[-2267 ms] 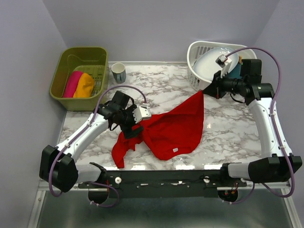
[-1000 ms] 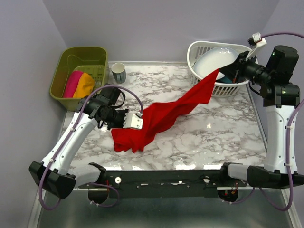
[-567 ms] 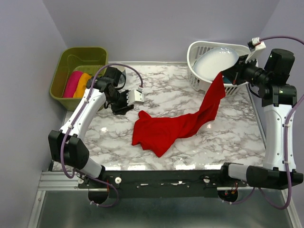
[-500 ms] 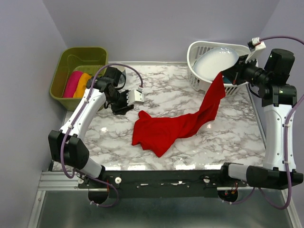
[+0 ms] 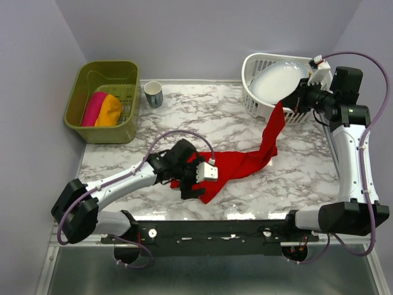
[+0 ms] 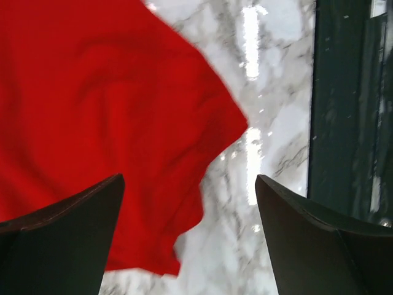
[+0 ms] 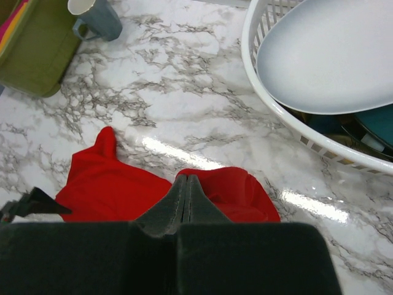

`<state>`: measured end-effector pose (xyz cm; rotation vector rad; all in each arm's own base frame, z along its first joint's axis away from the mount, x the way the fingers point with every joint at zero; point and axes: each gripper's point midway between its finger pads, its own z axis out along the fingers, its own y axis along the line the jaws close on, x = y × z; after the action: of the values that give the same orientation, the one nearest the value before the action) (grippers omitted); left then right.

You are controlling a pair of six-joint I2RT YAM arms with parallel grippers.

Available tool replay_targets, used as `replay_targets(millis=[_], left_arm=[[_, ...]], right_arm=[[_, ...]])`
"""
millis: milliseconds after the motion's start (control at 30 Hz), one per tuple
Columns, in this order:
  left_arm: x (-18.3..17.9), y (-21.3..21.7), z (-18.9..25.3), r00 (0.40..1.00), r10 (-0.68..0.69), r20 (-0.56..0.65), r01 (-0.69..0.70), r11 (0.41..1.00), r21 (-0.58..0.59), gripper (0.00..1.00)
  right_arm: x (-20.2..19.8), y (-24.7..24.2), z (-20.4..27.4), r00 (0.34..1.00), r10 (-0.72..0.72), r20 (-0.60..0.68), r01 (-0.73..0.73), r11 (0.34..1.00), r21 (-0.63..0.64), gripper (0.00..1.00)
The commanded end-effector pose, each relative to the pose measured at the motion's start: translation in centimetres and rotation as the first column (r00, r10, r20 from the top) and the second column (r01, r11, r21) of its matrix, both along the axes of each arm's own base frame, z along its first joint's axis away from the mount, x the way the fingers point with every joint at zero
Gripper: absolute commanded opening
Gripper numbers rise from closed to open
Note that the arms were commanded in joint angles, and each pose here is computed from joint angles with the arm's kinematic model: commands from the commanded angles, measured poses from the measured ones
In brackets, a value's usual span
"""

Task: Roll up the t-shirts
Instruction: Flatten out the T-shirt at the center of the board.

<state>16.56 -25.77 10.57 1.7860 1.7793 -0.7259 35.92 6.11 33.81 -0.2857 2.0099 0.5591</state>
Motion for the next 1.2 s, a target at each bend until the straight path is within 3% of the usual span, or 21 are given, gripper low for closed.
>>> replay_targets(millis=[0,167,367,467,700,767,833,1033,1067,1100,1167], left_arm=[[-0.5,-6.2,1.3,0.989,0.126,0.080,-0.104,0.966,-0.239,0.99],[-0.3,-9.3,-1.4,0.978,0.208,0.014,-0.201,0.959,-0.199,0.99],[-0.5,-11.0,-4.5,0.966,0.259,0.012,-0.255,0.958,-0.134,0.83],[0.0,-11.2,-5.4,0.962,0.270,0.037,-0.264,0.958,-0.110,0.70],[-0.2,-11.0,-5.5,0.967,0.253,0.024,-0.252,0.967,-0.048,0.24],[-0.3,-10.6,-5.8,0.969,0.245,0.025,-0.244,0.969,-0.030,0.18],[-0.1,-10.1,-6.0,0.968,0.250,0.029,-0.249,0.968,-0.012,0.01],[0.5,-8.6,-5.9,0.968,0.250,0.018,-0.251,0.968,0.009,0.00],[0.3,-8.4,-6.0,0.971,0.239,0.018,-0.239,0.971,0.015,0.10],[-0.1,-8.0,-6.5,0.973,0.229,0.012,-0.229,0.973,0.035,0.36],[-0.7,-7.7,-7.0,0.977,0.212,-0.002,-0.212,0.976,0.044,0.43]], right_arm=[[0.4,-0.8,0.3,0.999,-0.030,0.029,0.031,0.999,-0.024,0.01],[-0.3,-0.8,-0.7,0.999,-0.034,0.012,0.034,0.999,-0.026,0.01],[-0.5,-0.5,-1.0,1.000,-0.021,0.010,0.021,1.000,-0.011,0.01],[-0.3,-0.4,-0.5,0.999,-0.021,0.023,0.022,1.000,-0.005,0.01],[-0.5,-0.3,0.1,0.999,-0.018,0.049,0.018,1.000,-0.007,0.01],[-0.7,-0.3,-0.5,0.999,-0.017,0.039,0.018,1.000,-0.005,0.01],[-0.7,-0.3,-0.8,0.999,-0.018,0.031,0.018,1.000,0.000,0.01],[-0.7,-0.5,-0.9,0.999,-0.031,0.034,0.031,1.000,-0.005,0.01],[-0.7,-0.4,-0.9,0.999,-0.031,0.034,0.031,1.000,-0.005,0.01],[-0.7,-0.5,-1.2,0.999,-0.030,0.027,0.030,1.000,-0.006,0.01],[-0.8,-0.5,-1.4,0.999,-0.031,0.024,0.032,0.999,-0.009,0.01]])
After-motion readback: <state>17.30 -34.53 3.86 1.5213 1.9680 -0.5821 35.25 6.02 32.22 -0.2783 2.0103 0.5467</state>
